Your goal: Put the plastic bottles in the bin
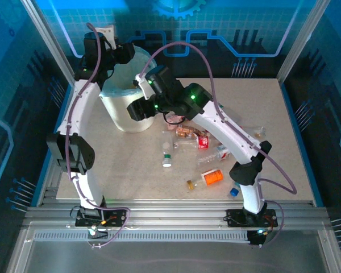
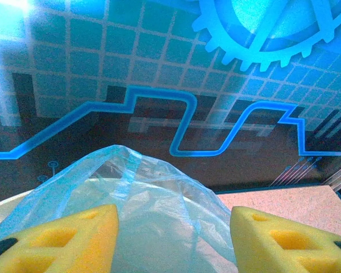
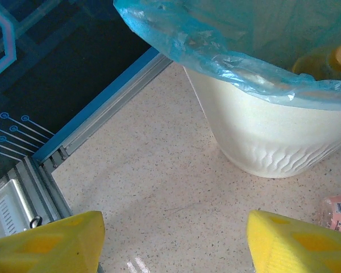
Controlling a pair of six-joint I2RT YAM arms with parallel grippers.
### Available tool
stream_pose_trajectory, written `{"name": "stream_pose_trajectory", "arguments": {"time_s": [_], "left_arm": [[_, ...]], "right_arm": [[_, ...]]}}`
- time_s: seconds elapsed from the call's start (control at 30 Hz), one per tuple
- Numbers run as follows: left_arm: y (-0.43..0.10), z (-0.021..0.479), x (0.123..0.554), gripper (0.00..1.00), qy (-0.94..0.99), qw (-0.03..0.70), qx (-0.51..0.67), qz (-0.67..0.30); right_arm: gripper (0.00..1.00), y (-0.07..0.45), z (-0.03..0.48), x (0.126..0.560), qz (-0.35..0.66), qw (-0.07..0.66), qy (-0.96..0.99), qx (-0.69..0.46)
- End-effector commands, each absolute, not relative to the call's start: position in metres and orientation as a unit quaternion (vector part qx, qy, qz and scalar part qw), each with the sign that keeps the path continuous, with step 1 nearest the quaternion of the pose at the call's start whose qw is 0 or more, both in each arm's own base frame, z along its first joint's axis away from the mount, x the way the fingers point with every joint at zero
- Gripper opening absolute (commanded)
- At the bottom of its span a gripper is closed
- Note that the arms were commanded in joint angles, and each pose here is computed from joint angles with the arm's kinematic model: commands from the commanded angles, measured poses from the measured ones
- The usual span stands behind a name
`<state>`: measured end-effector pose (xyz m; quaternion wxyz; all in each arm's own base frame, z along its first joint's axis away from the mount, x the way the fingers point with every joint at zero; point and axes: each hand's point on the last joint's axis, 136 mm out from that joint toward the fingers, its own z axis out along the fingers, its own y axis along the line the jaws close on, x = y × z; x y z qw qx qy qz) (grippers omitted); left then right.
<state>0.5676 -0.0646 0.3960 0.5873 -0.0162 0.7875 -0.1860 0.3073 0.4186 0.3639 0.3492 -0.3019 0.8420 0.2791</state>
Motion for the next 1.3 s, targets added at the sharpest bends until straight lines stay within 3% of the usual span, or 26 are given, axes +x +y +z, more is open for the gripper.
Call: {"name": "stream_pose_trajectory", "arguments": {"time_s": [0.0, 0.3, 0.63, 0.77, 1.0, 1.27], "left_arm": [[-0.054, 0.434, 0.555, 0.55, 0.767, 0.617, -0.015, -0.175], [-0.069, 0.472, 0.501, 0.54, 0.757, 0.633, 0.019, -0.160], [-0.162, 0.483, 0.400, 0.55, 0.730, 0.650, 0.173, -0.124], [-0.206, 0.449, 0.356, 0.56, 0.731, 0.622, 0.232, -0.159], [-0.259, 0.335, 0.293, 0.57, 0.778, 0.517, 0.287, -0.213], [-0.276, 0.215, 0.200, 0.63, 0.699, 0.356, 0.598, -0.166]], "right_arm": [[0.68, 0.397, 0.384, 0.302, 0.275, 0.363, 0.841, -0.293], [0.68, 0.355, 0.381, 0.290, 0.246, 0.344, 0.862, -0.281], [0.66, 0.267, 0.353, 0.264, 0.208, 0.329, 0.889, -0.242], [0.64, 0.225, 0.327, 0.252, 0.194, 0.308, 0.908, -0.207], [0.63, 0.192, 0.269, 0.225, 0.206, 0.255, 0.930, -0.163], [0.63, 0.185, 0.234, 0.204, 0.208, 0.220, 0.939, -0.162]]}}
